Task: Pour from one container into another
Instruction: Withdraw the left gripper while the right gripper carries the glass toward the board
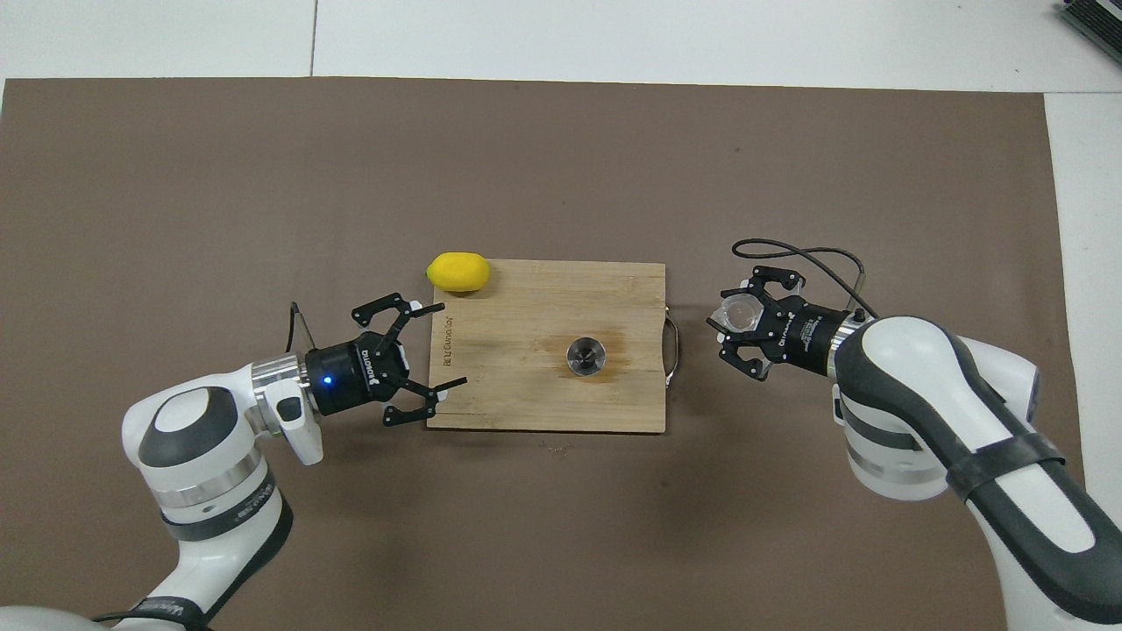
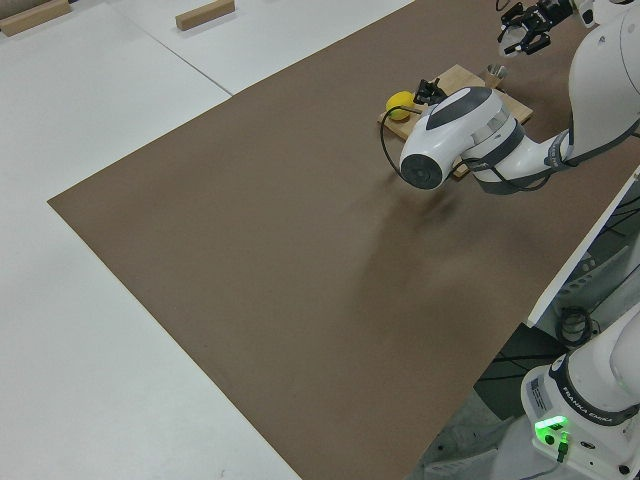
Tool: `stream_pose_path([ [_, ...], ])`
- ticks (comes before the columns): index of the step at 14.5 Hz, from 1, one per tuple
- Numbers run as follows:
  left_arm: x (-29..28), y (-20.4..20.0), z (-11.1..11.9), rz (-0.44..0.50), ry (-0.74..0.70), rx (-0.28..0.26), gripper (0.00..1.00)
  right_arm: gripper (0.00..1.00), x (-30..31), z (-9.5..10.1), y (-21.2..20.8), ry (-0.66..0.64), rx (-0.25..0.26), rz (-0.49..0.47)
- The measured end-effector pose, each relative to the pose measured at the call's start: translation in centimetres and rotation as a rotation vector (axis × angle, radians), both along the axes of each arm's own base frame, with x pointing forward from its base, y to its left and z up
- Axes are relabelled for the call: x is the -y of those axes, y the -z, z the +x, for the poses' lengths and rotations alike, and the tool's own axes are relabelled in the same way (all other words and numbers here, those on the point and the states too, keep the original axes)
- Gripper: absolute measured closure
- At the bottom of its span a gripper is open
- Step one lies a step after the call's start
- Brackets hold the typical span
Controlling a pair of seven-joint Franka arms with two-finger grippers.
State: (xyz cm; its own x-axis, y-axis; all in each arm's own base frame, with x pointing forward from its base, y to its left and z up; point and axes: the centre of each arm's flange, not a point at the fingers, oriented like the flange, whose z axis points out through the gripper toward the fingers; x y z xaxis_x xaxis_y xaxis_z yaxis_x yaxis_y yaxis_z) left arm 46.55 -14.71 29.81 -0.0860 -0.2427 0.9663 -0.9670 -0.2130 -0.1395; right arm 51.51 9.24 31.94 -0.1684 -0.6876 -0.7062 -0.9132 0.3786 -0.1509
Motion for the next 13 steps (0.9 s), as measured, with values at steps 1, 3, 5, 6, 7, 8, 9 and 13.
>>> stream_pose_path([
  [1, -1.9, -0.3, 0.2, 0.019, 0.021, 0.006, 0.0, 0.58, -0.2, 0.1, -0.7, -0.005, 0.005, -0.005],
  [3, -5.9, -0.7, 0.6, 0.072, 0.069, 0.021, 0.0, 0.58, -1.0, 0.1, -2.3, -0.026, 0.012, -0.01],
  [5, -9.9, -1.2, 0.8, 0.111, 0.125, 0.026, 0.0, 0.58, -2.3, -0.1, -3.8, -0.068, 0.014, -0.036],
  [6, -12.2, -1.7, 1.0, 0.147, 0.153, 0.02, 0.0, 0.58, -3.0, -0.2, -4.5, -0.095, 0.013, -0.049],
  [7, -14.5, -2.3, 1.3, 0.192, 0.176, 0.018, 0.0, 0.58, -3.7, -0.4, -4.9, -0.128, 0.01, -0.06],
  [8, -16.9, -3.1, 1.6, 0.239, 0.198, 0.021, 0.0, 0.58, -4.2, -0.6, -5.3, -0.159, 0.008, -0.074],
  [9, -19.3, -4.2, 1.9, 0.282, 0.219, 0.027, 0.0, 0.58, -4.6, -0.8, -5.6, -0.187, 0.007, -0.09],
  [13, -27.1, -9.3, 2.9, 0.457, 0.269, 0.009, 0.0, 0.58, -6.0, -0.9, -6.6, -0.325, -0.033, -0.166],
])
